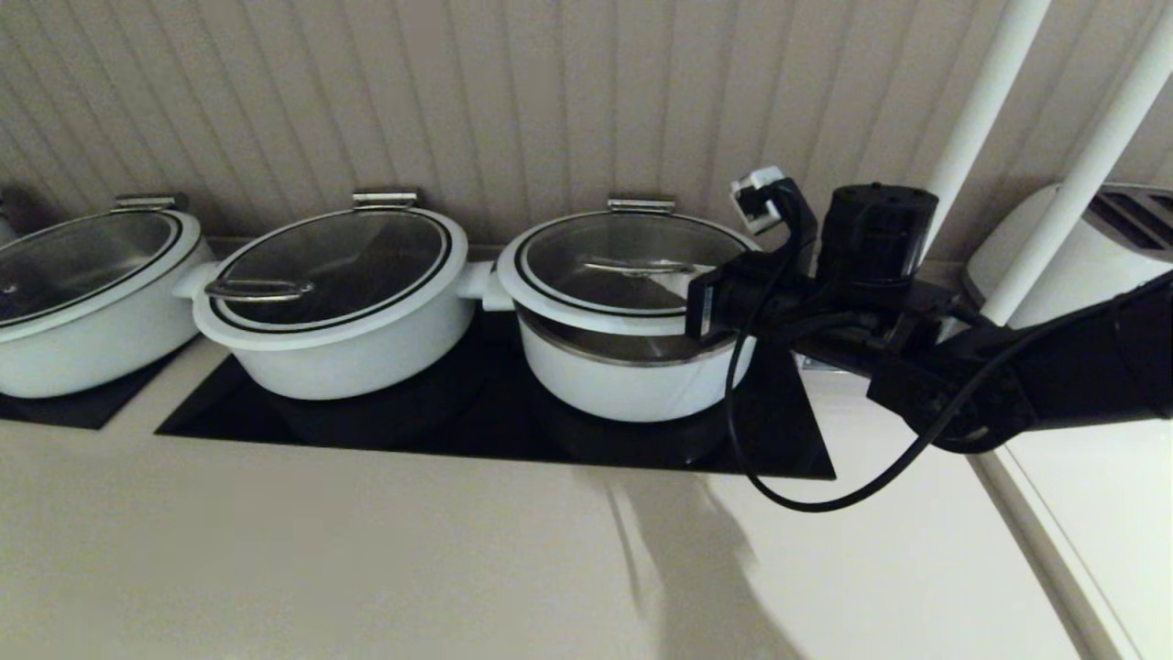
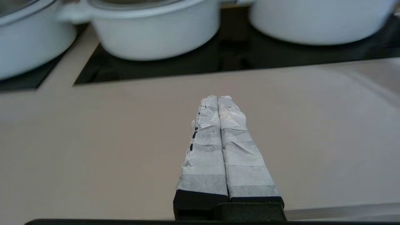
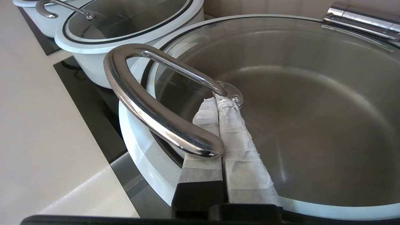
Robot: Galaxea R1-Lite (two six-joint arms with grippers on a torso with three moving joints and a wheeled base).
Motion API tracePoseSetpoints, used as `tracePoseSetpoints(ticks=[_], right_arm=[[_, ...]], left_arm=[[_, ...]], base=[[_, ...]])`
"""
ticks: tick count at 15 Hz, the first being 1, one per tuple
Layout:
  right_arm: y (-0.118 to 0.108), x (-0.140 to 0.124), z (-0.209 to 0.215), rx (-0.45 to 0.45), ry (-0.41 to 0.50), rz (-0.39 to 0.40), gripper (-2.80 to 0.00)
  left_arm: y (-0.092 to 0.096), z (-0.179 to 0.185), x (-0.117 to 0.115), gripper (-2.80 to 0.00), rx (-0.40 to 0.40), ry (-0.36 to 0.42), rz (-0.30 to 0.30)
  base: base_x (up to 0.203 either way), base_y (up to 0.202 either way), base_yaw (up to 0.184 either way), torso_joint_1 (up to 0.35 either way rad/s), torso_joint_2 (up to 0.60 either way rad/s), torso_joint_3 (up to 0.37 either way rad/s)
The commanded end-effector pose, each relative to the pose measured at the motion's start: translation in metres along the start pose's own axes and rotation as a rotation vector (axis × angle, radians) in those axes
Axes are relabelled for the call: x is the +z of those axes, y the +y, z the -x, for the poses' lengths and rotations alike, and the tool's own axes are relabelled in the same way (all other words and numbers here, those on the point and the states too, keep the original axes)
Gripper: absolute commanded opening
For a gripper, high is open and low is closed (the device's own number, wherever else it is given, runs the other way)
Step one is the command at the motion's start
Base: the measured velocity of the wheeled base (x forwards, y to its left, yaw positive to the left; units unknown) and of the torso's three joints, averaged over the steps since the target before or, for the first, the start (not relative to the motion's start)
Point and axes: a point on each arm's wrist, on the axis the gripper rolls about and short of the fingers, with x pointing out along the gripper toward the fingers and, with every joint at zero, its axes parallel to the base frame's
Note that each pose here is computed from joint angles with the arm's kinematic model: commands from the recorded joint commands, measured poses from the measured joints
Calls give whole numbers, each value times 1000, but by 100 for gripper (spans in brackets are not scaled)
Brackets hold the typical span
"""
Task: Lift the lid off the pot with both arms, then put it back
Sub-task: Open the food pot lid a small opening with the right arm, then hold the pot lid with the left arm
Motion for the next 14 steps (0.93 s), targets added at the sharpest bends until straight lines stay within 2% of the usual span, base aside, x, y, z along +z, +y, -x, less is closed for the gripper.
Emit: tracePoseSetpoints(ticks=[1, 11, 14], right_arm=[[0, 2, 0, 2, -9, 2, -280], [0, 10, -3, 3, -23, 7, -280], [0, 10, -3, 3, -23, 7, -280]], left_arm=[[1, -3, 13, -280, -16, 17, 2], [10, -52, 104, -280, -182, 88, -2], [11, -74, 119, -280, -264, 79, 1]], base=[[0, 0, 0, 0, 0, 0], [0, 0, 0, 0, 0, 0], [0, 0, 0, 0, 0, 0]])
